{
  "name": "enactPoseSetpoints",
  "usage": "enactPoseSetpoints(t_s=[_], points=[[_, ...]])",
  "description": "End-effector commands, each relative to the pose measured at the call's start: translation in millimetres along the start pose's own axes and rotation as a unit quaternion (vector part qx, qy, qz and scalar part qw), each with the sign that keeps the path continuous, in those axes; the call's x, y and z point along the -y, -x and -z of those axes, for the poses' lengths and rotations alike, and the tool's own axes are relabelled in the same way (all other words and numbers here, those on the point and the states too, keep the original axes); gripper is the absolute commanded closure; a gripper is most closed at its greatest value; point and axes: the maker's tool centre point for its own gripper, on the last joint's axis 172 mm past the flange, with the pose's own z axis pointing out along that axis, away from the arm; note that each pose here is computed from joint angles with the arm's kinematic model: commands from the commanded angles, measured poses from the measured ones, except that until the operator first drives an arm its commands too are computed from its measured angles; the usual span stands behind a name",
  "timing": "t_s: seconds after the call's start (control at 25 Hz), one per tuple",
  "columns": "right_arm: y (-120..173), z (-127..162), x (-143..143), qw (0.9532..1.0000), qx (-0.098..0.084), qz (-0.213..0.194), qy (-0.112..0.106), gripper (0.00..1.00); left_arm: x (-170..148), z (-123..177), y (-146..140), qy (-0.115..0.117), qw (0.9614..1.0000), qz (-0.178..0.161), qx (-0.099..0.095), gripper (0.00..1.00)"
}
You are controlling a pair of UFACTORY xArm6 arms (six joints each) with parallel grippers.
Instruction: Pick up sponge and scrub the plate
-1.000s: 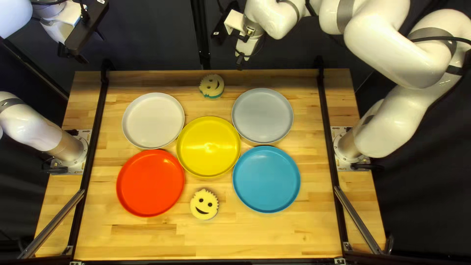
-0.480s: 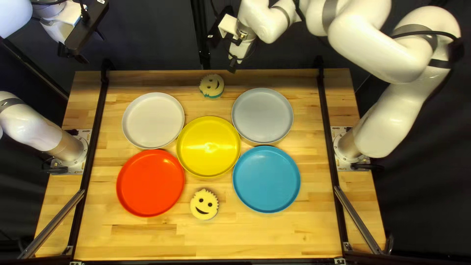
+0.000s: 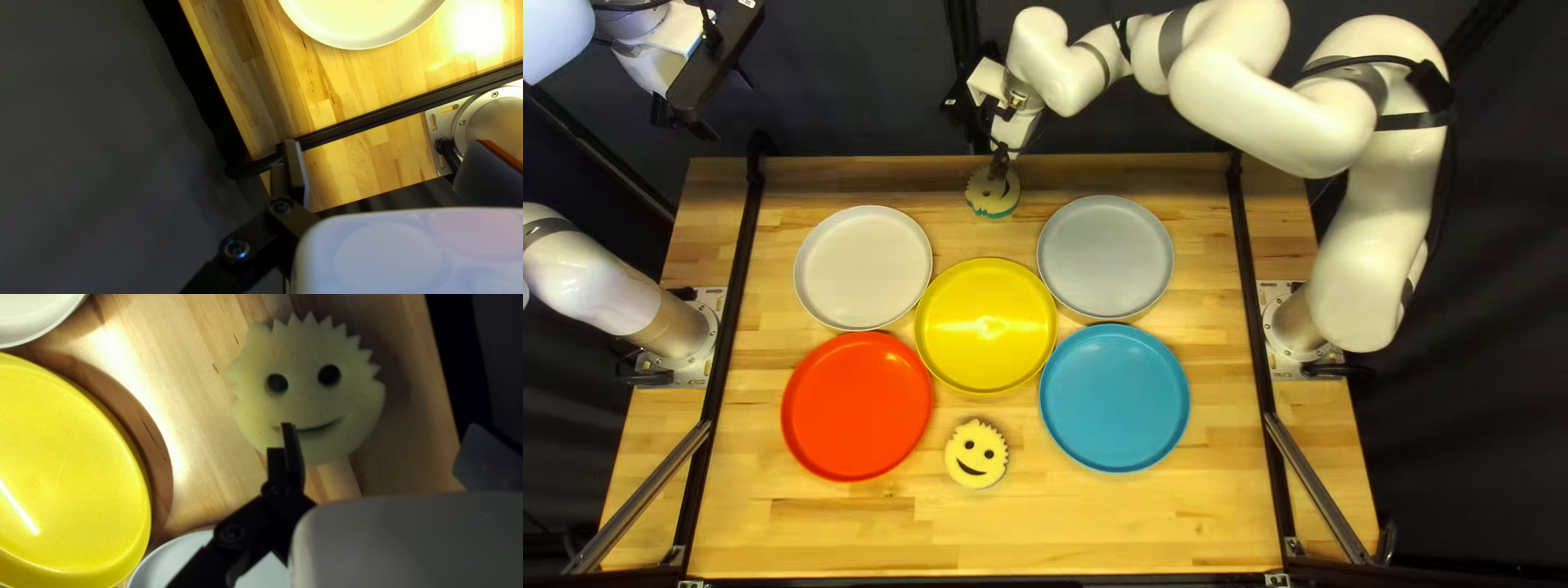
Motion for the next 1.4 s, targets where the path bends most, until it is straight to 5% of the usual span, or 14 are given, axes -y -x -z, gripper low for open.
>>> enactPoseSetpoints(t_s=[0.04,0.92,1.0,1.04,1.08,1.12,1.4], points=[[0,-7,-3,1.0,0.004,0.002,-0.006,0.0,0,0,0,0.0,1.0,0.0,0.0,0.0],[-5,-26,-7,0.9995,0.016,0.011,-0.026,0.0,0,0,0,0.0,1.0,0.0,0.0,0.0],[-5,-27,-7,0.9994,0.017,0.011,-0.027,0.17,0,0,0,0.0,1.0,0.0,0.0,0.0],[-5,-27,-7,0.9994,0.017,0.01,-0.027,0.47,0,0,0,0.0,1.0,0.0,0.0,0.0],[-4,-27,-7,0.9994,0.017,0.01,-0.027,0.94,0,0,0,0.0,1.0,0.0,0.0,0.0],[-4,-27,-7,0.9994,0.017,0.01,-0.027,1.0,0,0,0,0.0,1.0,0.0,0.0,0.0],[-2,-22,-9,0.9995,0.016,0.01,-0.024,1.0,0,0,0,0.0,1.0,0.0,0.0,0.0]])
